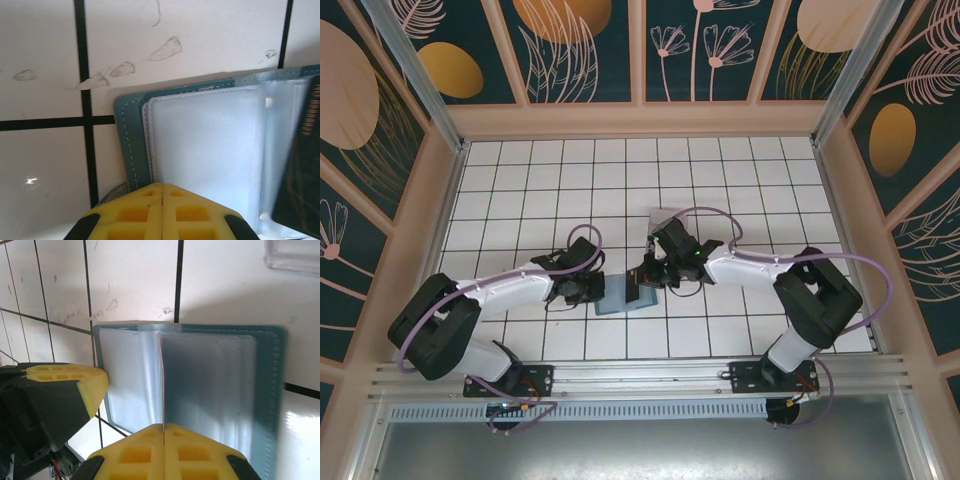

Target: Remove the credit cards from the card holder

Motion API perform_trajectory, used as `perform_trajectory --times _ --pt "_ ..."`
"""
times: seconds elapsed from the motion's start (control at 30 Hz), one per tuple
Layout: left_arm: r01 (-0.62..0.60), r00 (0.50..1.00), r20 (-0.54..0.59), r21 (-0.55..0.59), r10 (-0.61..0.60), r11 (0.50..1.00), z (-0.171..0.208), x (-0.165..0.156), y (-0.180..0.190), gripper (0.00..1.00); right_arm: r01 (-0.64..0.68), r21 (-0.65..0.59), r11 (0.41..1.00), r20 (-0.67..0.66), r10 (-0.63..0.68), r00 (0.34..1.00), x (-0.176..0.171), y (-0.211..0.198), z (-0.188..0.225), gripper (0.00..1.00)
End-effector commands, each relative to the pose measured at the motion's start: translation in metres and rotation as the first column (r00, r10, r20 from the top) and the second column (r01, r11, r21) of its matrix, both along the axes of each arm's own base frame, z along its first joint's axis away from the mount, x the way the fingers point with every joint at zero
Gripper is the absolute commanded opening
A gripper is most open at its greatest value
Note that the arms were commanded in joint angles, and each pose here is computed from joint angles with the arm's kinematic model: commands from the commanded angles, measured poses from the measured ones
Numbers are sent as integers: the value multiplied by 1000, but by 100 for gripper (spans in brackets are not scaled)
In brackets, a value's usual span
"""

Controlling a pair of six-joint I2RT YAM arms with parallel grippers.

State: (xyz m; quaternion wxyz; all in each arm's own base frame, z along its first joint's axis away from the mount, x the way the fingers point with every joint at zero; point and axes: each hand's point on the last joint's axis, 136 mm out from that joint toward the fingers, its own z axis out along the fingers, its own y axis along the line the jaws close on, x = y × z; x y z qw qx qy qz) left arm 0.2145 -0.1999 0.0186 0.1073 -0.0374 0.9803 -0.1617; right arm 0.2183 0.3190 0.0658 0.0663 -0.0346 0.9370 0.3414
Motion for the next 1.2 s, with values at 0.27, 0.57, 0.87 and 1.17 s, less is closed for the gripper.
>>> perform_trajectory --times 0.27,0.57,0.87,1.17 --pt "-13 998 68 14 12 1000 26 9 6 8 -4 -33 999 166 9 986 22 -16 48 1" --pt "-16 991 132 -3 16 1000 40 19 3 8 -99 -136 986 358 142 923 48 -35 87 0" --pt "1 991 137 3 -1 1000 43 25 -1 8 -297 -404 865 510 482 712 72 -62 110 0" --pt "2 991 135 17 -4 1000 44 25 0 8 -433 -712 553 392 824 409 84 -81 100 0"
